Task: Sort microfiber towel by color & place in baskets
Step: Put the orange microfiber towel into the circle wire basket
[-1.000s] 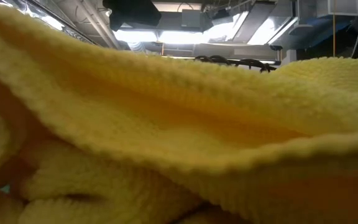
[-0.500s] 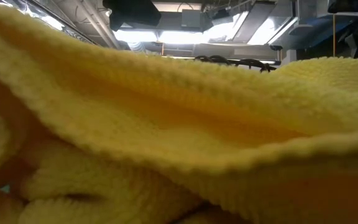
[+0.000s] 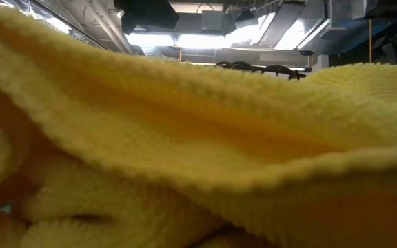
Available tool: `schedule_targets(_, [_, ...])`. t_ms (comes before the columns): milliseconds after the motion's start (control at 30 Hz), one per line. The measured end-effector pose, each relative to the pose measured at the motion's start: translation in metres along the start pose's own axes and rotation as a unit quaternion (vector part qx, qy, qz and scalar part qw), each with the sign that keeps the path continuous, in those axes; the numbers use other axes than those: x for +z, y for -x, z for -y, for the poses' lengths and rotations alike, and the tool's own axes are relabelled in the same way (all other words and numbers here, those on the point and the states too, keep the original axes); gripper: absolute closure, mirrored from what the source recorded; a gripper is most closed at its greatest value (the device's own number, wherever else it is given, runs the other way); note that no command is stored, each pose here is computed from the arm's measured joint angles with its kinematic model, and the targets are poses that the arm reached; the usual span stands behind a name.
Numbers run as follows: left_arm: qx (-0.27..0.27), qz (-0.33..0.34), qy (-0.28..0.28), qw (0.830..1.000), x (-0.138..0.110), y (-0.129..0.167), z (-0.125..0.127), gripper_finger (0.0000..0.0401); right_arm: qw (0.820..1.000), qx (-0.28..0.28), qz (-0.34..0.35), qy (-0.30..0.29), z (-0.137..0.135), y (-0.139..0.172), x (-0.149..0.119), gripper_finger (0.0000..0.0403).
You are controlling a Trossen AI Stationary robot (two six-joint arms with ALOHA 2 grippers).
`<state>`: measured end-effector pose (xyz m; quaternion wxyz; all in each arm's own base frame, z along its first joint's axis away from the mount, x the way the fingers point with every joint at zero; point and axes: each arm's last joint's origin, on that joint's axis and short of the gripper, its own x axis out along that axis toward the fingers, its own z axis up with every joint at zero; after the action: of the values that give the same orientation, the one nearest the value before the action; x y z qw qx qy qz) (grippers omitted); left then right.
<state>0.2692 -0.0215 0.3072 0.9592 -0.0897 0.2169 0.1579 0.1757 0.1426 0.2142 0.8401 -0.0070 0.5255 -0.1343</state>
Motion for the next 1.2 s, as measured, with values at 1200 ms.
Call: schedule_targets(1200, [0.0,0.0,0.0,1.0,0.0,0.0,0.0,0.0317,0.964,-0.059,0.259,0.008,0.037,0.162,0.109,0.04])
